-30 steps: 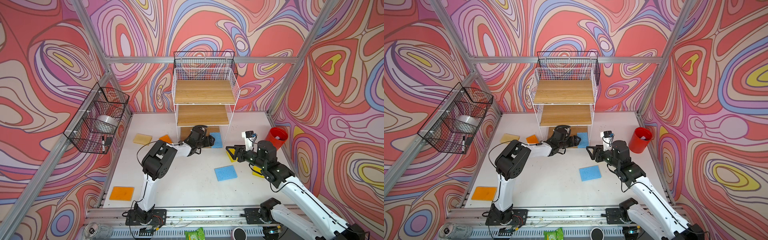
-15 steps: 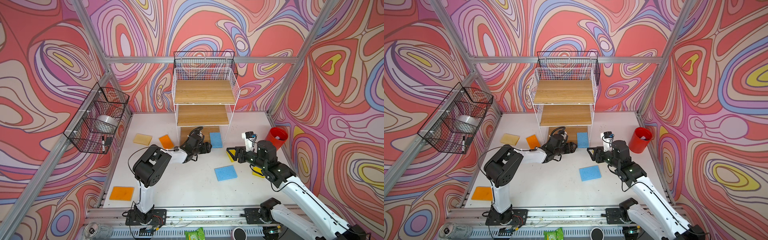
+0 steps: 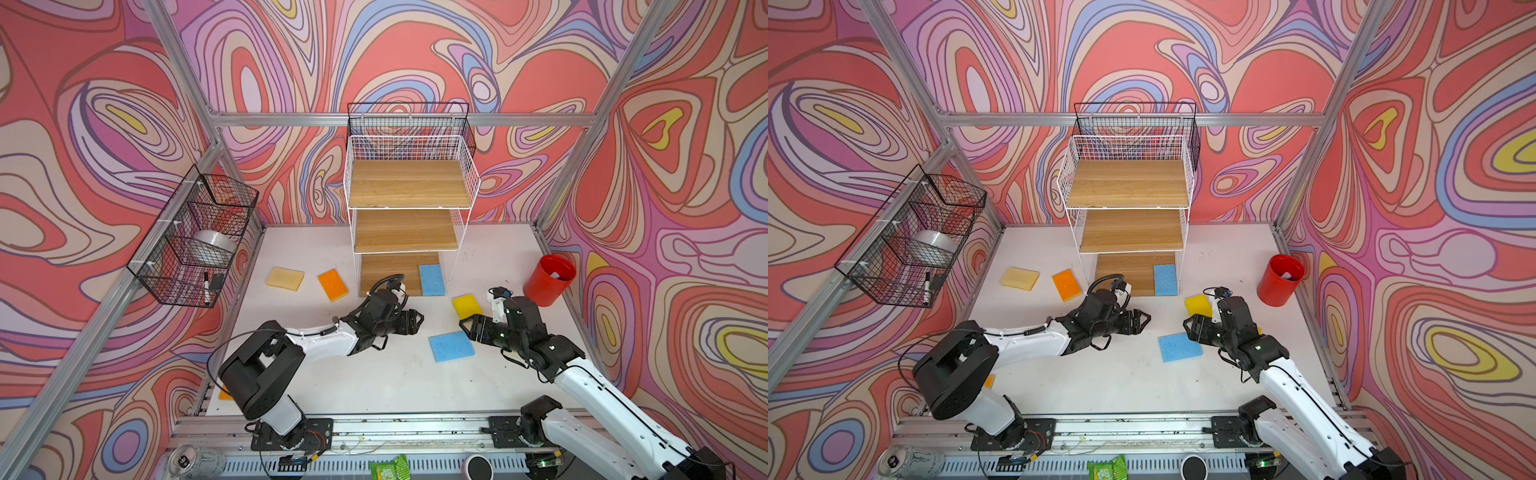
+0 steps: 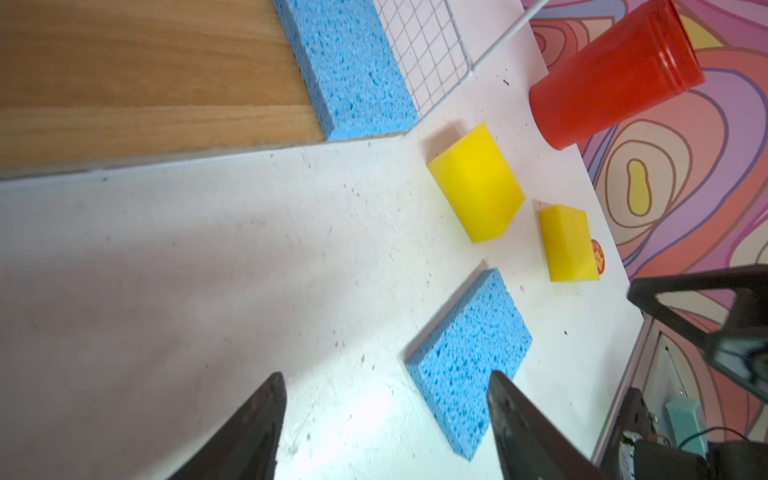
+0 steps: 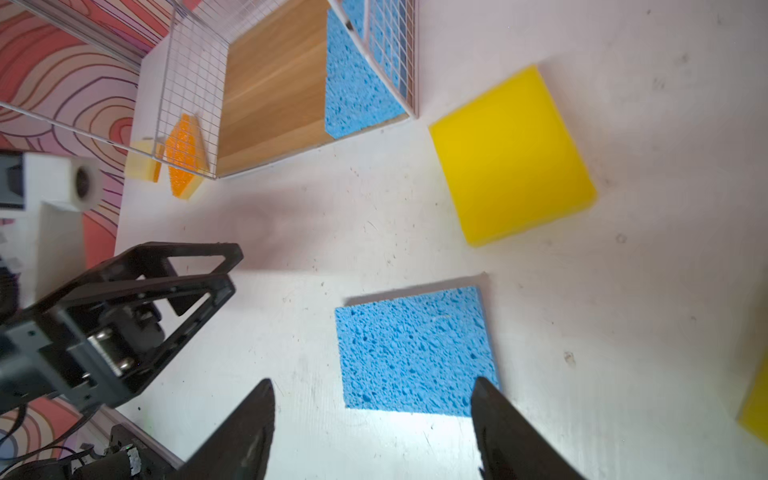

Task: Place and organize the cleaning sponges onto the shelf

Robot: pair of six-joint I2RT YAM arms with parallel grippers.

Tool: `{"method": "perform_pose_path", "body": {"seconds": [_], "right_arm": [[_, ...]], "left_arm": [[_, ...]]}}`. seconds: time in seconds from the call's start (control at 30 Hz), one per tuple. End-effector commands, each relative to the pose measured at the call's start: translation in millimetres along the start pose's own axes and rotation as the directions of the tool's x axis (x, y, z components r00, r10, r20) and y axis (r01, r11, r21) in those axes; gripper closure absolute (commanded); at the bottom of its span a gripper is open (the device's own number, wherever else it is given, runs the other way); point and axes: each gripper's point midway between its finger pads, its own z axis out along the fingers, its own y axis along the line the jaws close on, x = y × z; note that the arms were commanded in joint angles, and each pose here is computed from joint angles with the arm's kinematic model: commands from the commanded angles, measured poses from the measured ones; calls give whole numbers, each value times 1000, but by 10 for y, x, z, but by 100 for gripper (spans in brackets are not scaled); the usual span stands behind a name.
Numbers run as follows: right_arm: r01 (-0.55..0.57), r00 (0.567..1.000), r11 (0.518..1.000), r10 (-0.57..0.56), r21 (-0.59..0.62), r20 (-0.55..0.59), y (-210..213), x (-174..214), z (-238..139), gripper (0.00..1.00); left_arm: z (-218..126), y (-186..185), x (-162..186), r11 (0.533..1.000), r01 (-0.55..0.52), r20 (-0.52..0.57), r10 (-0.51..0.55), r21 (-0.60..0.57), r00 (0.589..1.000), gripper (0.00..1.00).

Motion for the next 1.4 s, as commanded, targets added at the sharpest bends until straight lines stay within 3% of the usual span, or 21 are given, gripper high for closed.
{"method": "perform_pose_path", "body": {"seconds": [0.0, 0.27, 0.53, 0.73, 1.37], "right_arm": [[-94, 994, 995, 95, 21, -50, -123, 179, 102, 22], [-194, 980, 981, 194, 20, -47, -236, 287, 266, 22], [-145, 981, 986, 153, 77, -115, -321, 349, 437, 22], [-102, 992, 988, 110, 113, -67, -366, 232, 411, 17], [-49, 976, 999, 48, 2, -214, -124, 301, 661, 19]], "left_arm": [[-175, -36, 94, 1000, -18, -40, 18, 4, 999, 19], [-313, 7, 186, 1000, 14, 0, -14, -17, 1000, 17], [-289, 134, 231, 999, 31, 36, -30, -37, 999, 16], [-209, 136, 246, 999, 32, 22, -32, -33, 999, 16], [-144, 182, 222, 998, 26, 30, -24, -59, 999, 13]]}}
